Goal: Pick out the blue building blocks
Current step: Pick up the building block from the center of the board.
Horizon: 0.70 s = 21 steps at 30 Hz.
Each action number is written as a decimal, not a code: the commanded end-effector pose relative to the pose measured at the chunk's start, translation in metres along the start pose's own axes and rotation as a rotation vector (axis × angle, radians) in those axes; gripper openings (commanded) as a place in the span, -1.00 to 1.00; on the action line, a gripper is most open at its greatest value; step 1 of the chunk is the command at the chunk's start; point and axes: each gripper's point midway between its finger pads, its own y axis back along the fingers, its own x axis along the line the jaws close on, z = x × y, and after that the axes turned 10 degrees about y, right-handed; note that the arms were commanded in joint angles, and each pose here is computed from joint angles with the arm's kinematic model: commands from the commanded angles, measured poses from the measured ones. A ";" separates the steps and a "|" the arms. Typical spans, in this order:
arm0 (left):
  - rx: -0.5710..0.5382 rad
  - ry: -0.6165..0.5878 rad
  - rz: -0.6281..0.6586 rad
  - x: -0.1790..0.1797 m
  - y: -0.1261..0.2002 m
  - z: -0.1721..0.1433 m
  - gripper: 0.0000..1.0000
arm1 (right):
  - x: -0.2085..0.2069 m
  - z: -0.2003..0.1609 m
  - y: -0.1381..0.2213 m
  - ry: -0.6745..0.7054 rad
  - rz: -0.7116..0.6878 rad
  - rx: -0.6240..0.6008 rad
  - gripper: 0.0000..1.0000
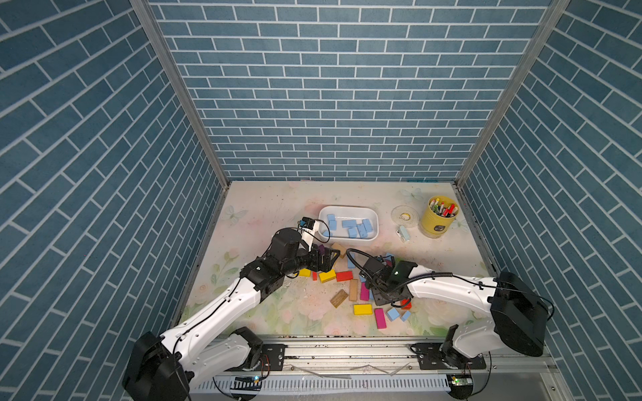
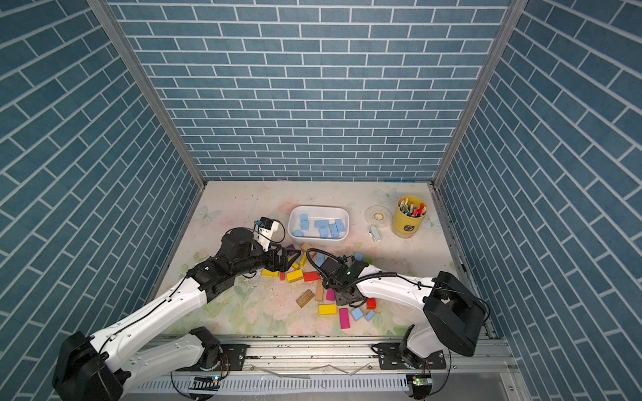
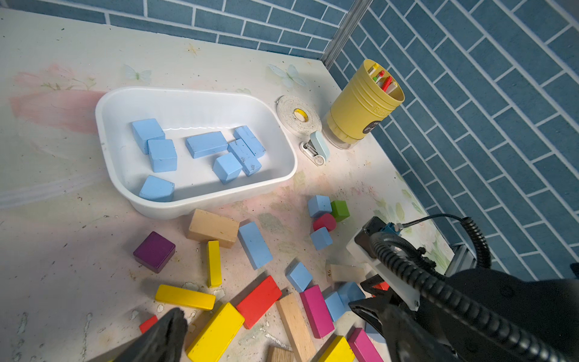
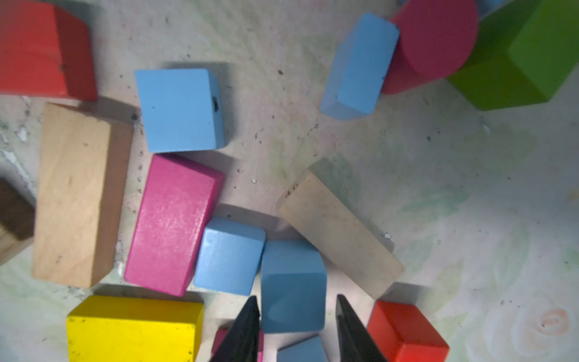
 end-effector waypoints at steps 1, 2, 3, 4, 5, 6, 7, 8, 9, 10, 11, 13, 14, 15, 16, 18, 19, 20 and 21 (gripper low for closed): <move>-0.001 -0.007 0.008 0.003 0.002 -0.003 0.99 | 0.004 0.008 0.001 -0.026 -0.005 -0.015 -0.27; 0.000 -0.006 0.008 0.003 0.001 -0.003 0.99 | 0.004 0.008 0.001 -0.026 -0.004 -0.012 -0.29; -0.001 -0.006 0.008 0.003 0.002 -0.003 0.99 | 0.004 0.008 0.000 -0.026 -0.005 -0.011 -0.33; -0.001 -0.006 0.010 0.004 0.002 -0.003 0.99 | 0.004 0.007 -0.001 -0.025 -0.007 -0.009 -0.37; -0.004 -0.008 0.009 0.003 0.003 -0.002 0.99 | 0.005 0.007 -0.001 -0.024 -0.007 -0.008 -0.40; -0.004 -0.007 0.009 0.003 0.003 -0.002 0.99 | 0.005 0.008 -0.002 -0.025 -0.007 -0.008 -0.44; -0.005 -0.007 0.010 0.003 0.003 -0.002 0.99 | 0.004 0.008 -0.001 -0.028 -0.006 -0.008 -0.48; -0.007 -0.008 0.010 0.003 0.003 -0.002 0.99 | 0.004 0.008 -0.001 -0.026 -0.006 -0.009 -0.51; -0.005 -0.006 0.011 0.004 0.003 -0.002 0.99 | 0.005 0.008 0.000 -0.027 -0.004 -0.012 -0.54; -0.007 -0.007 0.012 0.004 0.003 -0.002 0.99 | 0.004 0.010 0.001 -0.028 -0.004 -0.020 -0.57; -0.007 -0.007 0.011 0.004 0.003 -0.002 0.99 | 0.004 0.011 0.003 -0.029 -0.002 -0.028 -0.59; -0.009 -0.006 0.015 0.004 0.003 -0.002 0.99 | 0.003 0.014 0.009 -0.030 -0.002 -0.047 -0.66; -0.012 -0.006 0.014 0.004 0.004 -0.001 0.99 | 0.001 0.016 0.012 -0.033 -0.005 -0.059 -0.68; -0.015 -0.007 0.019 0.005 0.005 -0.001 0.99 | 0.000 0.018 0.016 -0.035 -0.008 -0.072 -0.71; -0.019 -0.008 0.022 0.005 0.005 0.000 0.99 | -0.003 0.021 0.021 -0.037 -0.014 -0.088 -0.72; -0.026 -0.007 0.030 0.006 0.007 0.000 0.99 | -0.005 0.028 0.032 -0.036 -0.017 -0.122 -0.75; -0.032 -0.008 0.033 0.007 0.007 0.001 0.99 | -0.006 0.031 0.037 -0.035 -0.015 -0.138 -0.77; -0.034 -0.008 0.038 0.008 0.008 0.001 0.99 | -0.006 0.035 0.042 -0.035 -0.011 -0.155 -0.79; -0.039 -0.009 0.040 0.008 0.009 0.002 0.99 | -0.006 0.039 0.047 -0.035 -0.006 -0.170 -0.81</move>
